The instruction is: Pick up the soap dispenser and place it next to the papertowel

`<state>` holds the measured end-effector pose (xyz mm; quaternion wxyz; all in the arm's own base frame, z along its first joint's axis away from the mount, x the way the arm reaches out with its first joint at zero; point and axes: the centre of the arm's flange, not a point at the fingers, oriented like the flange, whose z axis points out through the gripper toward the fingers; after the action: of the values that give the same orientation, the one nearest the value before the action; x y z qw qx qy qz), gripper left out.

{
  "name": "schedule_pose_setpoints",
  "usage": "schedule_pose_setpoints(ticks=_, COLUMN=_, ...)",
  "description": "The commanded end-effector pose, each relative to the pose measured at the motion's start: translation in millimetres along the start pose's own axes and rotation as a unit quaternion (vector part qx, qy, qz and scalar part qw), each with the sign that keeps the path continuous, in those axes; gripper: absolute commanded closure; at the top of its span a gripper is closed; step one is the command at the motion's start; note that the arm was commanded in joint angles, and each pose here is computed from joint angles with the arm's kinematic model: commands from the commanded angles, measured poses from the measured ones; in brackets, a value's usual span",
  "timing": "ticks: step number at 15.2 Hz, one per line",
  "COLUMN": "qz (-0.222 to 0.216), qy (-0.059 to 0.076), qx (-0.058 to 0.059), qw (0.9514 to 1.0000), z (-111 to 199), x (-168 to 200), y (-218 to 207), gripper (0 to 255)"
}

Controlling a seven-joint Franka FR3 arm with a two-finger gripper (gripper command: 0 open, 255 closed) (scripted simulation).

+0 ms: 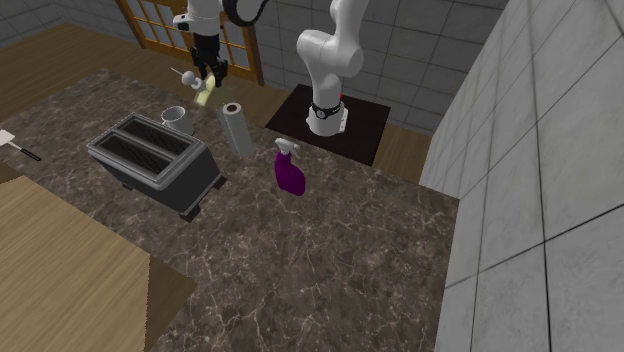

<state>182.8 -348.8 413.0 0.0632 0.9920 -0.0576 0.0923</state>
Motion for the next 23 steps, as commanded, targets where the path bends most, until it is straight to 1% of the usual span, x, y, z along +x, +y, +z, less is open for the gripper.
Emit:
schedule_pose_setpoints(ticks=1, qz=0.0, qy=0.0, qx=0.0, qw=1.0, z=10, x=-3, y=-1, gripper=255)
schedule_pose_setpoints(ticks=12, qz=0.0, qy=0.0, qx=0.0, qw=1.0, z=67, x=-14, y=-8, gripper=255)
schedule_pose_setpoints(ticks=20, qz=0.0, qy=0.0, qx=0.0, qw=1.0, z=68, x=-14, y=-8, gripper=255)
schedule_pose_setpoints(ticks=21, qz=0.0, qy=0.0, qx=0.0, qw=1.0, z=69, x=-14, y=-9, gripper=0)
schedule_pose_setpoints(ticks=23, qz=0.0, qy=0.0, qx=0.0, qw=1.0, z=68, x=-14, y=-9, gripper=0)
